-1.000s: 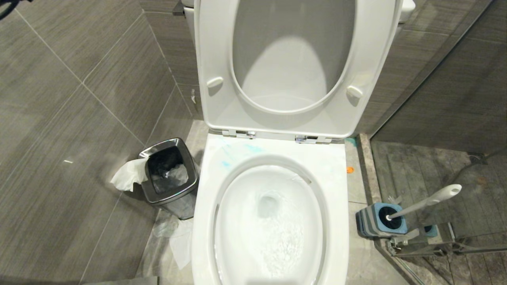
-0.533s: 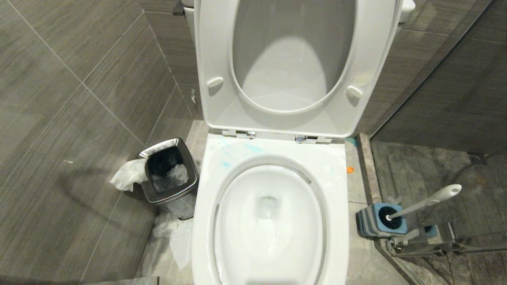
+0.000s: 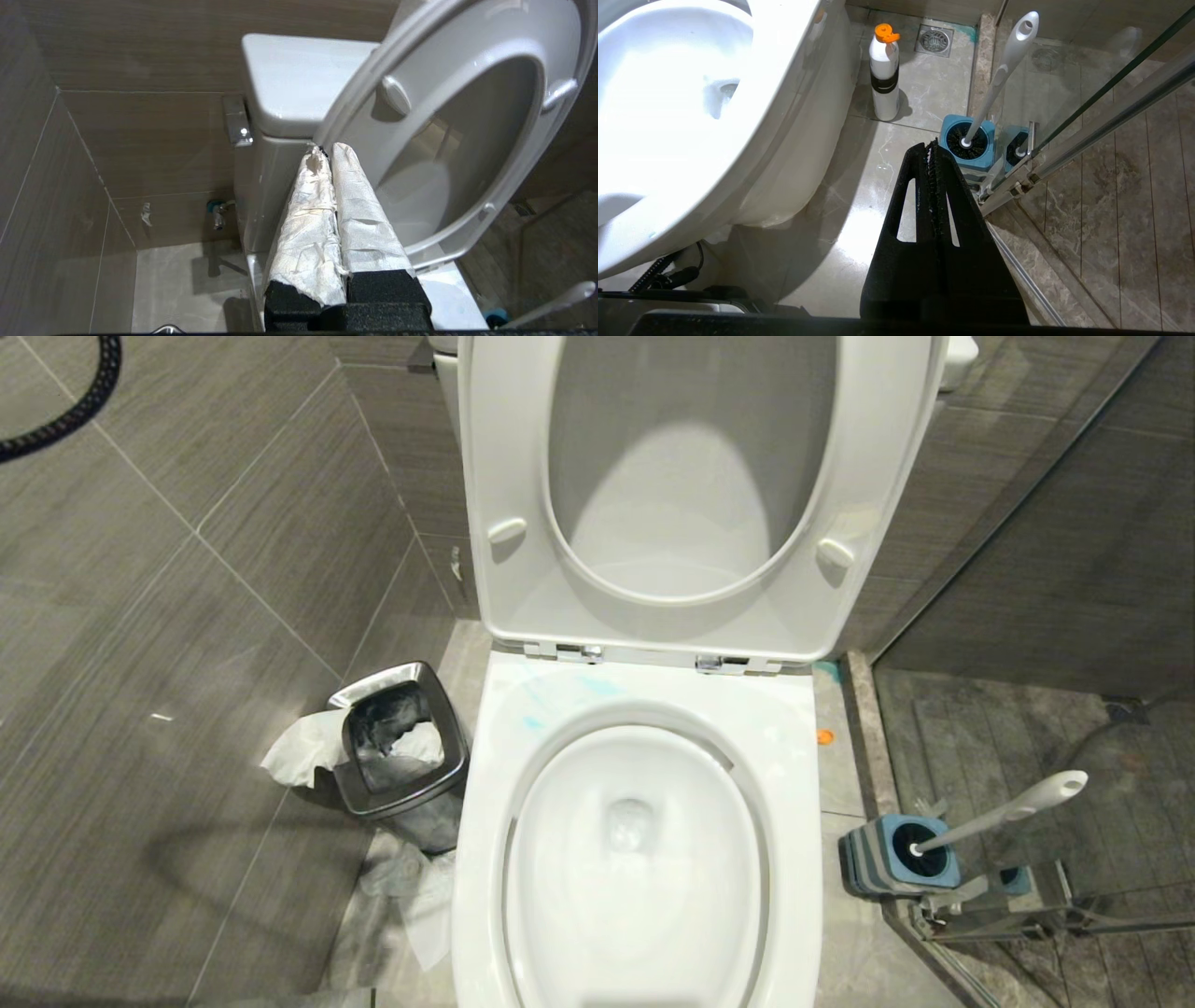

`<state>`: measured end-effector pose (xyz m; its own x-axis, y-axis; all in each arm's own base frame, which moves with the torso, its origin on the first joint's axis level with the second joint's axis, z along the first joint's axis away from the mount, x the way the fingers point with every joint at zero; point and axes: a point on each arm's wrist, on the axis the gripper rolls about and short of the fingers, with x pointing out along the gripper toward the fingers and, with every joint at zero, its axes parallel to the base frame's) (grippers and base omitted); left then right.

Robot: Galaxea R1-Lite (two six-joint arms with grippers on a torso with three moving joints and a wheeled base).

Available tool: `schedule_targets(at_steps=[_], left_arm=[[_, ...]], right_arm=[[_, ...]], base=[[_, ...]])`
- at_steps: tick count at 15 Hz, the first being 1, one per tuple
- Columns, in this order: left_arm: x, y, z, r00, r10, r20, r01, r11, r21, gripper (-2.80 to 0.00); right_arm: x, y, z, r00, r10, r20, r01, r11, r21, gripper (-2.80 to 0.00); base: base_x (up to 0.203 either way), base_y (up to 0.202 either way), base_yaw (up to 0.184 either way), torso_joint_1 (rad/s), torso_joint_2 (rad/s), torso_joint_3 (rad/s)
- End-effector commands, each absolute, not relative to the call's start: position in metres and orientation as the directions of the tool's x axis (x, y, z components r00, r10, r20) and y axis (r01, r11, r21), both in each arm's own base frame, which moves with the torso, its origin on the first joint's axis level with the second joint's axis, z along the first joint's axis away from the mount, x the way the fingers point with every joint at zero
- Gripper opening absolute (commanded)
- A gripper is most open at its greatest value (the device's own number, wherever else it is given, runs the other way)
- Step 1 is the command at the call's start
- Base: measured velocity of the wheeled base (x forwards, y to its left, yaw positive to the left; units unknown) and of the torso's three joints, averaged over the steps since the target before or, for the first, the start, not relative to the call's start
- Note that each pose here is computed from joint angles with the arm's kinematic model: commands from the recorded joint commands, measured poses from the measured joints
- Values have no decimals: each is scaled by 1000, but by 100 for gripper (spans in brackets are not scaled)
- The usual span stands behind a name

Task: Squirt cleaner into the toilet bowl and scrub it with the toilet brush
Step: Close the toilet lid

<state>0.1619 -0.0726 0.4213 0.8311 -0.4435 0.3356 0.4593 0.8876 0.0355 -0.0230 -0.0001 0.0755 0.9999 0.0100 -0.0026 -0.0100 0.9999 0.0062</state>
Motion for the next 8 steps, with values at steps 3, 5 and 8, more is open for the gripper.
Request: schedule_targets(at_steps=[3, 5, 8], left_arm=[[160, -74, 406, 808, -463, 366, 471, 879, 73, -280], [159, -75, 407, 768, -527, 363, 531, 841, 98, -280], [167, -79, 408, 759, -561, 330, 553, 823, 129, -280]], right_arm=[[-23, 0, 75, 1000, 11, -3, -11, 1000, 6, -280], [-23, 0, 75, 1000, 11, -3, -11, 1000, 6, -280], [-23, 0, 75, 1000, 11, -3, -11, 1000, 6, -280]], base=[[0, 0, 0, 0, 0, 0], [0, 0, 0, 0, 0, 0], [0, 0, 0, 0, 0, 0]])
